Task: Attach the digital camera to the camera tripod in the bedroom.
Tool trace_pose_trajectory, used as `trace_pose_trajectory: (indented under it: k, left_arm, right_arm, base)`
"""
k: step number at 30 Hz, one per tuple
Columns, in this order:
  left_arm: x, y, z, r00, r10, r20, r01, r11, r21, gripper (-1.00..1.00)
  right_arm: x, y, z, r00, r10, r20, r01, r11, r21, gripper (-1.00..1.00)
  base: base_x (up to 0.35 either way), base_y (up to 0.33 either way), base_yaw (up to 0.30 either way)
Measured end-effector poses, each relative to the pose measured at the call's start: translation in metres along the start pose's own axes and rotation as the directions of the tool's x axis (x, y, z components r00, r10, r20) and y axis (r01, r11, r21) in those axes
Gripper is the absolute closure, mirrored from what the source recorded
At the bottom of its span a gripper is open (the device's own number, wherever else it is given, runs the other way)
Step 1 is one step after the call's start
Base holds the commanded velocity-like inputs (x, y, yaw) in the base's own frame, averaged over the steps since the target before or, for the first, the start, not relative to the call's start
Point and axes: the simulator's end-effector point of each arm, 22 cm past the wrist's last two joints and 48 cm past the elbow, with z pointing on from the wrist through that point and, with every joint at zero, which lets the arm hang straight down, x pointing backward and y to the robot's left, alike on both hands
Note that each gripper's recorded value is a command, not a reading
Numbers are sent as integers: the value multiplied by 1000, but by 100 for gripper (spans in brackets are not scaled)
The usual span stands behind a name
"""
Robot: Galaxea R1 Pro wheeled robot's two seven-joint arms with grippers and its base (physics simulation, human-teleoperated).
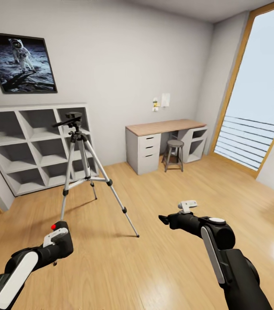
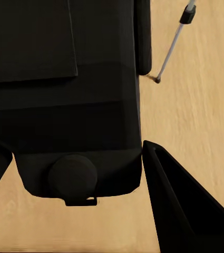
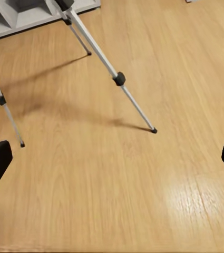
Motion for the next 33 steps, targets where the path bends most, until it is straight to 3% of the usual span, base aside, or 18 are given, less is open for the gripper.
trace_pose_trajectory:
  k: [9, 20, 33]
  left_arm:
    - [3, 7, 1, 1000, -12, -4, 12, 1000, -13, 100]
    - [3, 7, 1, 1000, -11, -4, 11, 1000, -14, 100]
    - [2, 8, 1, 1000, -19, -4, 19, 1000, -12, 100]
  right_arm:
    - [2, 3, 0, 1000, -4, -10, 4, 1000, -4, -100]
    - [2, 3, 0, 1000, -5, -7, 5, 1000, -5, -100]
    - [2, 6, 1, 1000, -9, -7, 9, 1000, -9, -100]
  base:
    - [149, 0, 203]
    - [314, 30, 15]
    - [209, 238, 0]
